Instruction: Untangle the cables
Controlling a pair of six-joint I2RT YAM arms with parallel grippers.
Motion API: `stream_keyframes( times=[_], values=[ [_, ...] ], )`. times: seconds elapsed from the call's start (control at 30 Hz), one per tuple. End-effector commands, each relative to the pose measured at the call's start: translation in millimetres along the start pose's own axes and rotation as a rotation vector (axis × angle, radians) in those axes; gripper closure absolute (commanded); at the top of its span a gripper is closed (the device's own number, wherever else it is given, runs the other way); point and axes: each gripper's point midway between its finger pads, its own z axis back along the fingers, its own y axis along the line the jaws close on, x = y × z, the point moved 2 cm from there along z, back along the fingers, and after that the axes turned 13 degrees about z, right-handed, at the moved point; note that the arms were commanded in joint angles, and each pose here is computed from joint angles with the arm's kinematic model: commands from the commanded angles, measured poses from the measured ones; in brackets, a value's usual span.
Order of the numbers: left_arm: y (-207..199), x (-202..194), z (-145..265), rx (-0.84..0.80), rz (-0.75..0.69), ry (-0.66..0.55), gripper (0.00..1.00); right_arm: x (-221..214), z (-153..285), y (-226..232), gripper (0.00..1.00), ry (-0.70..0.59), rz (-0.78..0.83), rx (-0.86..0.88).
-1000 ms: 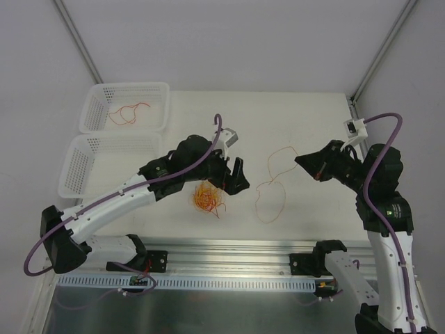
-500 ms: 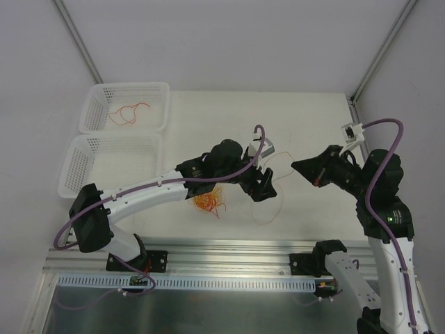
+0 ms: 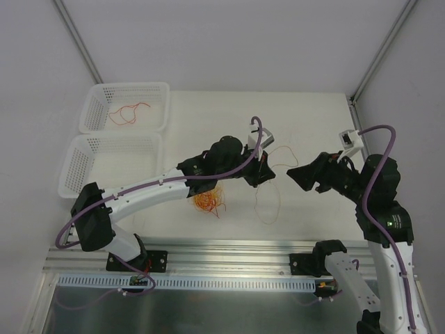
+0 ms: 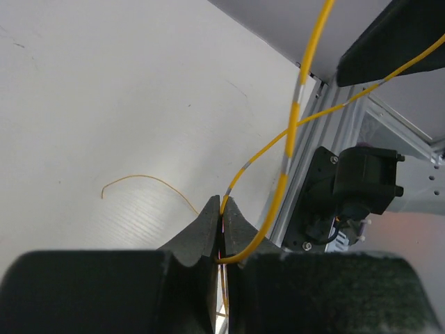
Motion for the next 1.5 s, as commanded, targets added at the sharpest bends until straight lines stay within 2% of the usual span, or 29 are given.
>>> stream_keyframes(
  times=[0.0, 0.07, 0.17, 0.37, 0.53, 0.67, 0.77, 0.93, 1.1, 1.17, 1.2, 1.33, 1.4, 1.47],
  values=[
    [-31, 72, 27, -0.029, -0.044, -0.226, 1.0, 3, 13, -2, 0.27, -0.004, 0.104, -0.049],
    [-28, 96, 36, -0.011, -0.04, -0.288, 1.0, 1, 20, -7, 0.09, 0.009, 0.123, -0.102],
    [-30, 133, 53, 0.007, -0.047, -0.368, 1.0, 0, 31, -15, 0.0, 0.005, 0.179, -0.176],
    [-6, 210, 110, 0.188, -0.093, -0.566, 1.0, -9, 43, -27, 0.0, -0.005, 0.23, -0.266],
    [24, 256, 193, 0.435, -0.107, -0.755, 1.0, -23, 43, -32, 0.0, 0.02, 0.214, -0.275],
    [32, 272, 272, 0.63, -0.129, -0.886, 1.0, -29, 40, -35, 0.0, 0.032, 0.204, -0.278],
    [39, 272, 318, 0.794, -0.138, -0.951, 1.0, -32, 36, -38, 0.0, 0.042, 0.201, -0.275],
    [74, 246, 370, 1.105, -0.143, -0.931, 1.0, -49, 29, -46, 0.0, 0.087, 0.19, -0.273],
    [113, 221, 428, 1.338, -0.113, -0.951, 1.0, -62, 22, -47, 0.0, 0.115, 0.165, -0.244],
    [136, 206, 429, 1.374, -0.096, -0.906, 1.0, -66, 19, -47, 0.0, 0.124, 0.155, -0.228],
    [150, 198, 443, 1.433, -0.073, -0.902, 1.0, -66, 18, -47, 0.0, 0.123, 0.157, -0.224],
    [211, 159, 440, 1.466, 0.015, -0.819, 1.0, -68, 14, -44, 0.0, 0.129, 0.149, -0.198],
    [228, 154, 437, 1.445, 0.01, -0.815, 1.0, -69, 13, -43, 0.0, 0.133, 0.144, -0.187],
    [250, 138, 431, 1.456, 0.017, -0.753, 1.0, -71, 12, -41, 0.0, 0.14, 0.144, -0.171]
  ],
)
